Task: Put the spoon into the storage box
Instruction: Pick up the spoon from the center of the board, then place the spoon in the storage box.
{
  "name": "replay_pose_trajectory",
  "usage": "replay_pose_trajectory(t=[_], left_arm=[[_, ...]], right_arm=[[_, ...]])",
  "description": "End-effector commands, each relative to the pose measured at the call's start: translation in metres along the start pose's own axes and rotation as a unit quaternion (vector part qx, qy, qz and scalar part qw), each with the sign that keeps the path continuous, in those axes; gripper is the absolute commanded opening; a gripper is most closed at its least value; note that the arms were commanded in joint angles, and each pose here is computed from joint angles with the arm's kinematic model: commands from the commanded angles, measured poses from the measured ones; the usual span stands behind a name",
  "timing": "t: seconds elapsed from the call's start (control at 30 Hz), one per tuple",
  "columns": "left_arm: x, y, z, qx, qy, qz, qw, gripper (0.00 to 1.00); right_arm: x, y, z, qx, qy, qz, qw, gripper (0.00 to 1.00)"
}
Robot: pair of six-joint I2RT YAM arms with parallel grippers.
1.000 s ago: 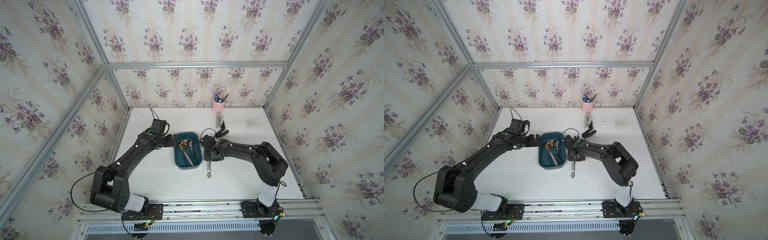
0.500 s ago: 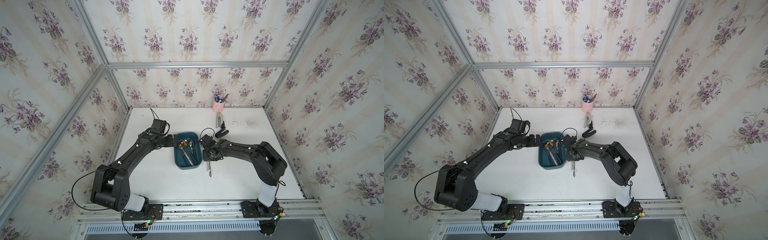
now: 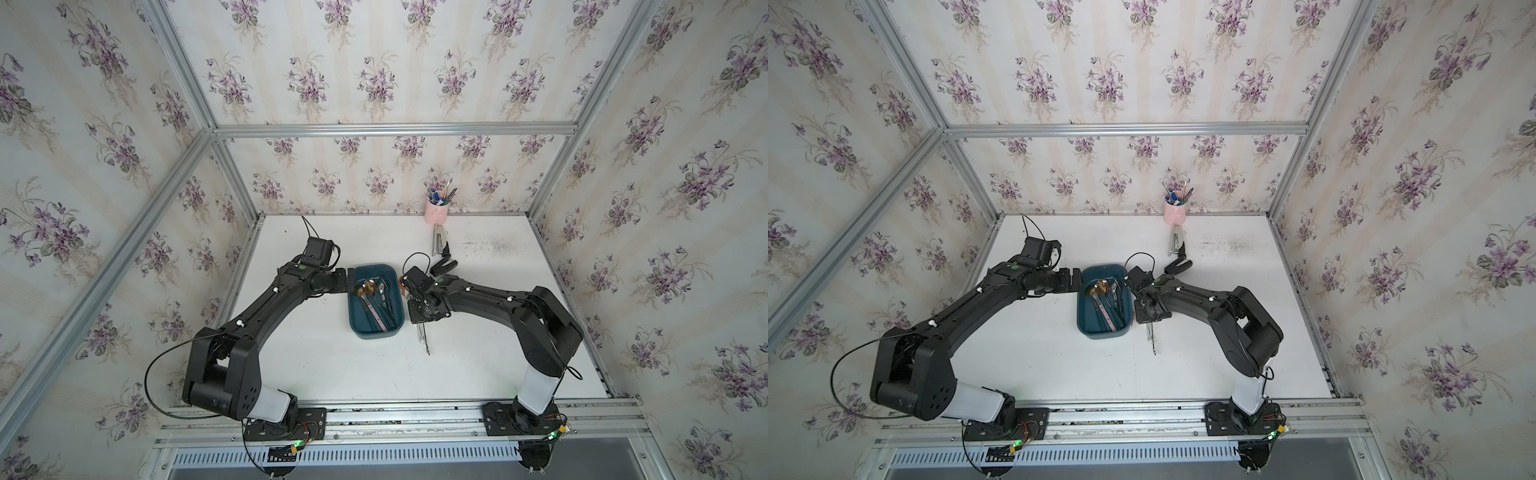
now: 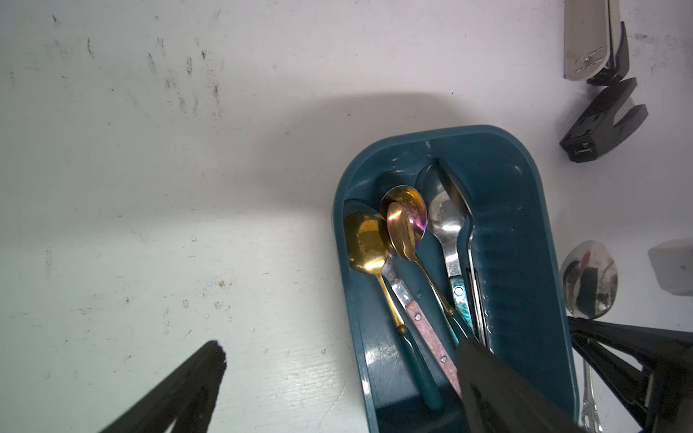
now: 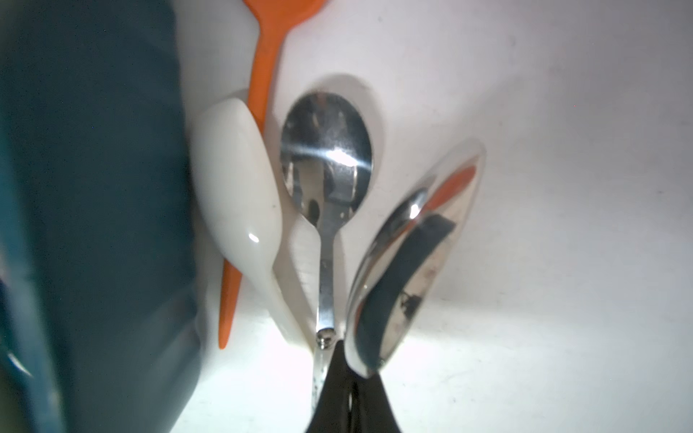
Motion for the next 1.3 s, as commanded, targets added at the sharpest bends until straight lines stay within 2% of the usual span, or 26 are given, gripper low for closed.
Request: replay_pose_trajectory(t=[0.0,0.23,0.5,0.9,1.03,1.27], left_arm=[[0.0,0.004,-0.001,0.0,-0.002,-0.008,1.0,1.0],[0.005,0.005,0.0,-0.004,0.005,-0.014,1.0,1.0],[0.018,0.007,0.005,-0.002,0.029,-0.033,0.999,1.0],[0.037,-0.017,0.051,0.086,0.067,-0.049,0.993,1.0],[0.042,-0.021,0.057,0.097,0.074,-0.052,0.991,1.0],[0.041,-0.023,0.057,0.1,0.07,-0.049,0.991,1.0]], right_arm=[[0.009,0.003,-0.003,0.02,-0.015,-0.008,1.0,0.0],[0.034,0.022,0.006,0.026,-0.019,-0.025,0.999,0.0],[0.065,0.057,0.037,0.029,0.013,-0.044,0.999,0.0],[0.044,0.08,0.109,0.054,0.046,-0.043,0.997,0.0],[0.031,0.08,0.119,0.051,0.056,-0.034,0.997,0.0],[0.003,0.067,0.122,0.07,0.024,-0.013,0.997,0.0]])
Point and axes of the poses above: each gripper's point midway between its finger pads, its own x axis back along the fingers, its own z axis along the line the jaws close on, y = z × x, the point moved 8 cm from there along x, back along the fingers, and after that the axes turned 10 degrees about -x, right-handed, at the moved point
